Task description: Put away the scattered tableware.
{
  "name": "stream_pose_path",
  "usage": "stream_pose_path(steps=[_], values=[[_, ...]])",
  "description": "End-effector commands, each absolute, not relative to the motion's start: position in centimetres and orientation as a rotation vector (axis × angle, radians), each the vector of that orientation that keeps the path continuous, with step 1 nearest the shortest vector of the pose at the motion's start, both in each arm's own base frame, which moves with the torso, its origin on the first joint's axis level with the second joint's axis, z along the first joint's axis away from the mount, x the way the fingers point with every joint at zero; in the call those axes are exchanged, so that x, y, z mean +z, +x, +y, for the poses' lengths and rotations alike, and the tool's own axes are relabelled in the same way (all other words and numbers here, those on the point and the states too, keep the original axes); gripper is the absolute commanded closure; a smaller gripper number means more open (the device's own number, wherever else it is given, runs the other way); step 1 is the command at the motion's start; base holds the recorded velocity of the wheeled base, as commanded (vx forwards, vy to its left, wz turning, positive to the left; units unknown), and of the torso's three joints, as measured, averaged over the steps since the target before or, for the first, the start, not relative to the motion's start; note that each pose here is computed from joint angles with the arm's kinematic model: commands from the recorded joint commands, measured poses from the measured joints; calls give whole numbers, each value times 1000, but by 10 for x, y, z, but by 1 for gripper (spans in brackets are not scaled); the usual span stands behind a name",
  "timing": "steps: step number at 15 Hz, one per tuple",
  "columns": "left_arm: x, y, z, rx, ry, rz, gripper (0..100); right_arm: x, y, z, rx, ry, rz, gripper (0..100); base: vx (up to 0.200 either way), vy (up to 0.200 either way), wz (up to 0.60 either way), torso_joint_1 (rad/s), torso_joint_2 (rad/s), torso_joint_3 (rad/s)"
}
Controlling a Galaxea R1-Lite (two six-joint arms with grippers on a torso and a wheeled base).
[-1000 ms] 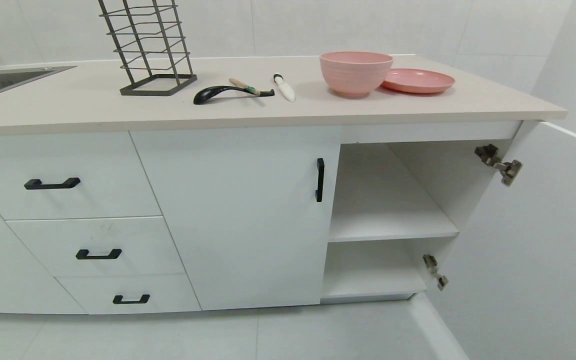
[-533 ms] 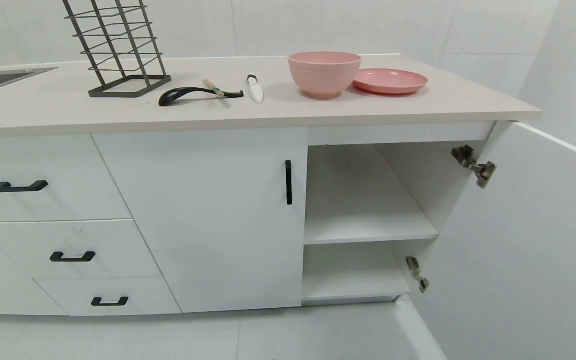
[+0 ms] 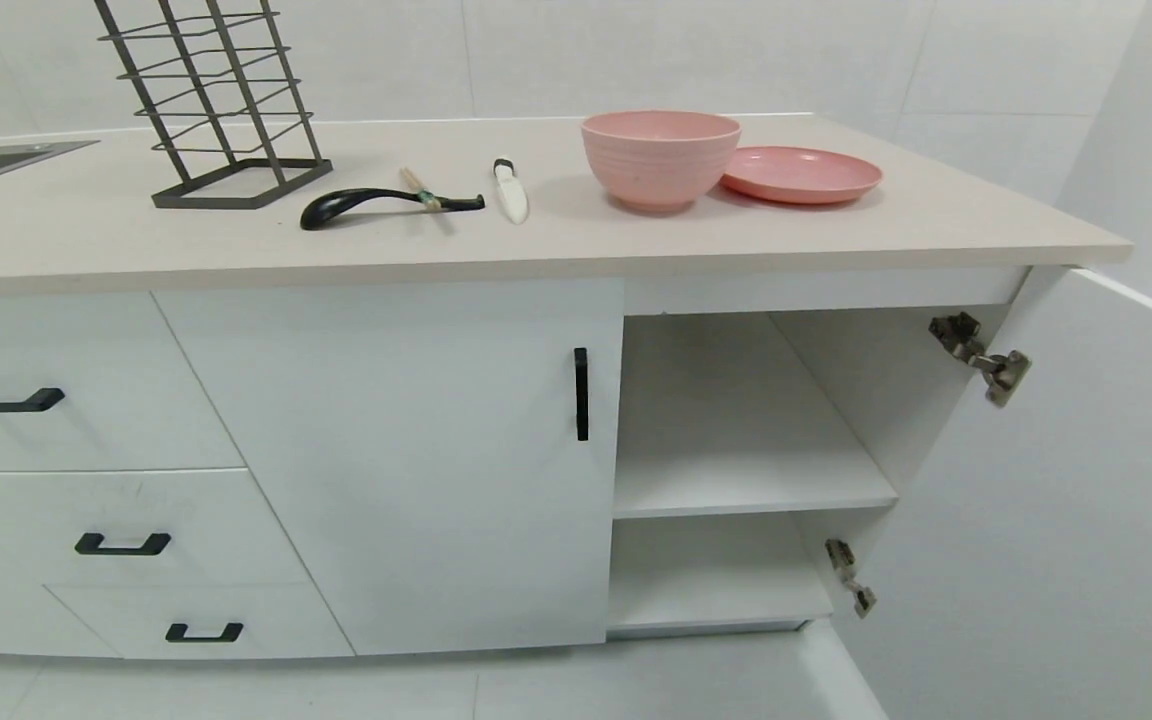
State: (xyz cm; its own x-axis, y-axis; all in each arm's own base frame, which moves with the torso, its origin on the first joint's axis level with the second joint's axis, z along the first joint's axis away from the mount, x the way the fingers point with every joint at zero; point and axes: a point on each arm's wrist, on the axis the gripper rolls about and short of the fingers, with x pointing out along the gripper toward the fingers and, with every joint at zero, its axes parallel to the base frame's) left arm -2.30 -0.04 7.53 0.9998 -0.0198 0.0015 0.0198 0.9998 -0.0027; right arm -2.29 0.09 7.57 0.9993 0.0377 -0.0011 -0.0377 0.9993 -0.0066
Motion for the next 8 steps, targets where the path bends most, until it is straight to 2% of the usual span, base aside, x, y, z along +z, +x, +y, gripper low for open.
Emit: stream_pose_path(steps=[1, 3, 8], values=[[75, -23, 0, -20, -3, 0, 0, 76, -23, 1, 38, -6, 0, 0, 0, 0, -600, 7, 2, 2], [75, -23, 0, -20, -3, 0, 0, 76, -23, 1, 38, -6, 0, 0, 0, 0, -600, 5, 5, -2], [75, -23, 0, -18, -17, 0, 0, 76, -23, 1, 38, -6, 0, 0, 0, 0, 0, 0, 0, 0]])
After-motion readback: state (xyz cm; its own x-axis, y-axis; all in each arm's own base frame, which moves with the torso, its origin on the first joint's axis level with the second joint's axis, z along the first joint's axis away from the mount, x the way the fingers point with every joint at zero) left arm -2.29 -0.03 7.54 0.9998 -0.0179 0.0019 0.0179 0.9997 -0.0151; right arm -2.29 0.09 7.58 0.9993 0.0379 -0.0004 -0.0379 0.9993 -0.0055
